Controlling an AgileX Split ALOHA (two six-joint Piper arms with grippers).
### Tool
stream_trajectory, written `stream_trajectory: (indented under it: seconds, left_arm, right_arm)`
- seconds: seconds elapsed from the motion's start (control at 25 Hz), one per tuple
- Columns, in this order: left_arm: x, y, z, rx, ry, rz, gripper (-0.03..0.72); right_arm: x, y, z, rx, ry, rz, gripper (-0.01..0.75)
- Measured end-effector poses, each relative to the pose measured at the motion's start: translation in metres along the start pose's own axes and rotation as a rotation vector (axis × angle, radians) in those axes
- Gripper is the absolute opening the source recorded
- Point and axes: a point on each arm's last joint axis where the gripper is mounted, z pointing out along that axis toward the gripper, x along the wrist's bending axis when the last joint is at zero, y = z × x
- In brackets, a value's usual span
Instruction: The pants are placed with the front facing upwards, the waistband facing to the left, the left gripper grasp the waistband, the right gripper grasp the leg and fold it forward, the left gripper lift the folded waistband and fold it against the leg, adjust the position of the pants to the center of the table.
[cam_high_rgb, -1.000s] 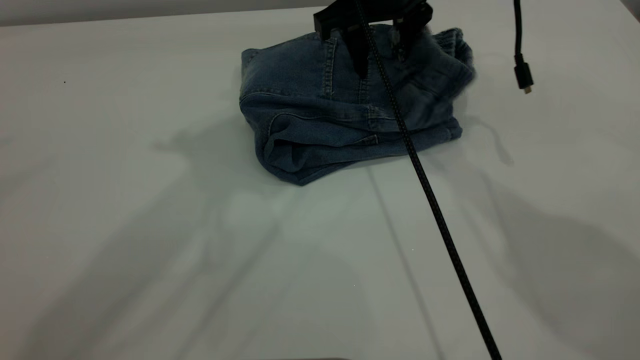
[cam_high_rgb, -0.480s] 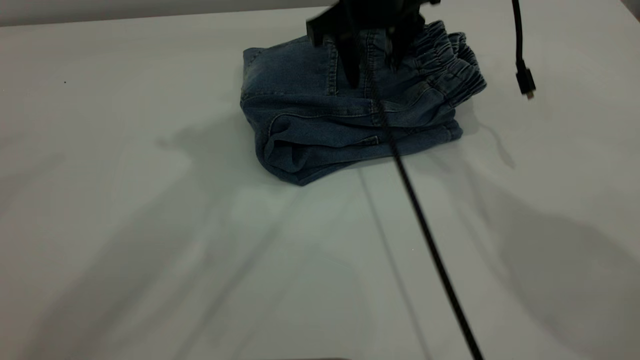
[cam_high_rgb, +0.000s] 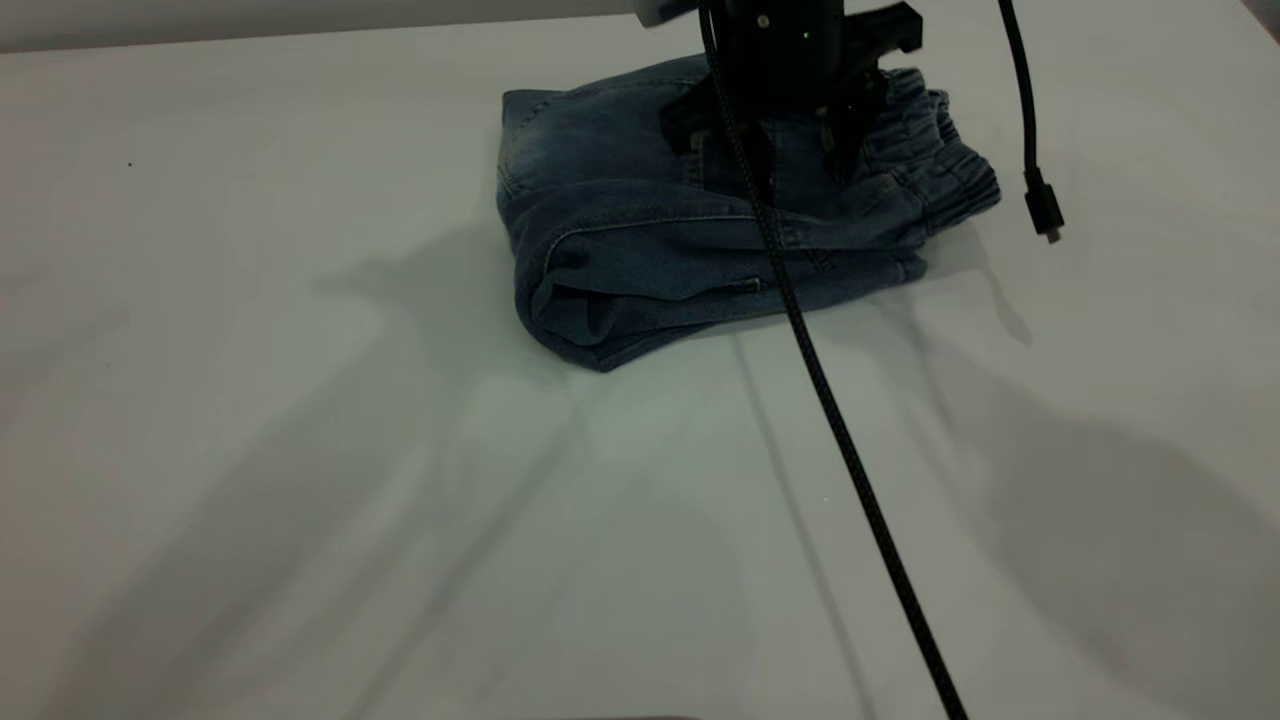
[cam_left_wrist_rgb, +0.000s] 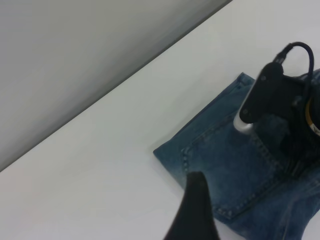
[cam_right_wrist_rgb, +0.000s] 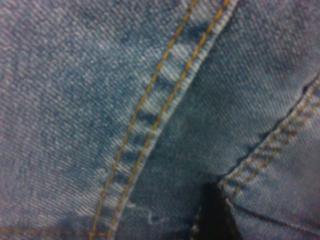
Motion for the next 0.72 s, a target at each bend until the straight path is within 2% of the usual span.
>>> stream_trajectory:
  seconds: [0.24, 0.44, 0.56, 0.72]
  left_arm:
    - [0.000, 0.000, 0.000, 0.000, 0.000, 0.000, 0.561]
    - [0.000, 0.000, 0.000, 0.000, 0.000, 0.000, 0.561]
    - [0.000, 0.000, 0.000, 0.000, 0.000, 0.000, 0.561]
    - [0.000, 0.000, 0.000, 0.000, 0.000, 0.000, 0.561]
  right_arm:
    - [0.001, -0.004, 0.006, 0.050, -0.002, 0.197, 0.366]
    - [0.011, -0.007, 0.006, 0.108, 0.100, 0.345, 0.366]
    - [0.020, -0.010, 0.006, 0.153, 0.175, 0.380, 0.366]
    - [0.019, -0.009, 0.002, 0.143, 0.165, 0.374, 0.366]
